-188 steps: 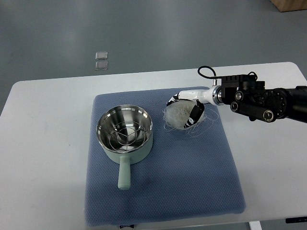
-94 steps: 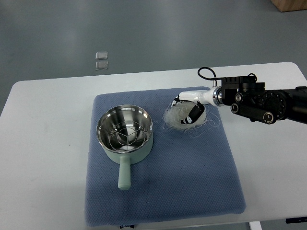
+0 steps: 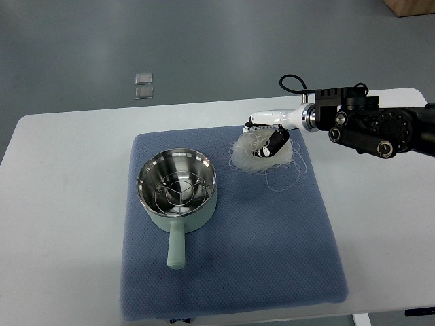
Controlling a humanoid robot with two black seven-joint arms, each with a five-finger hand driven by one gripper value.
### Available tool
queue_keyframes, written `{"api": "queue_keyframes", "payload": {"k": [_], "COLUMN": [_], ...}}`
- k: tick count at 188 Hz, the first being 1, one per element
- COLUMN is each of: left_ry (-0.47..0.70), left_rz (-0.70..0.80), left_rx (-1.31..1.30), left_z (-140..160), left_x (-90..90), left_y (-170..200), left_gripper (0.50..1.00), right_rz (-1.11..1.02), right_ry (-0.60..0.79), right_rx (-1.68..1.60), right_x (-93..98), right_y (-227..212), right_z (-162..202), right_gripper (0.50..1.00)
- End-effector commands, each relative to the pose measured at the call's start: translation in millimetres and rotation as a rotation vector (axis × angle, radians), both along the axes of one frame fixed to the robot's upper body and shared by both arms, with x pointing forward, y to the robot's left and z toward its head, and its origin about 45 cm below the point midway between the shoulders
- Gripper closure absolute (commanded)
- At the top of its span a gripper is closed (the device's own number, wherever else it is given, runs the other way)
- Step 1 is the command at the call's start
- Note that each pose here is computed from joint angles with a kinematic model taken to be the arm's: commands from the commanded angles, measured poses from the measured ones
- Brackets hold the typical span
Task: Put vermicelli into pot with right hand
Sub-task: 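Lift the vermicelli bundle up off the mat with the right hand, then carry the vermicelli over the steel pot and lower it inside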
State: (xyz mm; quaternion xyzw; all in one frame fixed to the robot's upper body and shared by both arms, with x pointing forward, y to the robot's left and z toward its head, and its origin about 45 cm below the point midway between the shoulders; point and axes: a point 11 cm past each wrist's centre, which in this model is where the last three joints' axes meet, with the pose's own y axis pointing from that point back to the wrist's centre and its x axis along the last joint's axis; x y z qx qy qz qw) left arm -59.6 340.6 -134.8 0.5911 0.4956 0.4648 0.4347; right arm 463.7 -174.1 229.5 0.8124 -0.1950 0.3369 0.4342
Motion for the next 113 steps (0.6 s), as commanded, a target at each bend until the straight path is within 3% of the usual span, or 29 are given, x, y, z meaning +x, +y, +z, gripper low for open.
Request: {"api": "queue_keyframes", "payload": {"k": [1, 44, 74, 113], "left_ry": [-0.001, 0.001, 0.001, -0.001], "left_rz": [0.000, 0.000, 0.000, 0.000], "left_rx": [0.001, 0.001, 0.000, 0.001], "left_z": [0, 0, 0, 0], "left_x": [0.1, 0.0, -0.1, 0.1], "left_y": [0, 0, 0, 0], "left_gripper": [0.500, 0.500, 0.500, 0.500], "right_rz": [0.025, 0.107, 0.163, 0.298], "right_ry": [-0.048, -0.122, -0.105, -0.045], "right_rx": [0.028, 0.072, 0.140, 0.151], "right_x": [9.8, 21.1, 16.0, -10.2], "right_y": [4, 30, 56, 120], "right_z": [29, 91, 125, 110], "right_gripper": [1.000, 1.000, 1.000, 1.000]}}
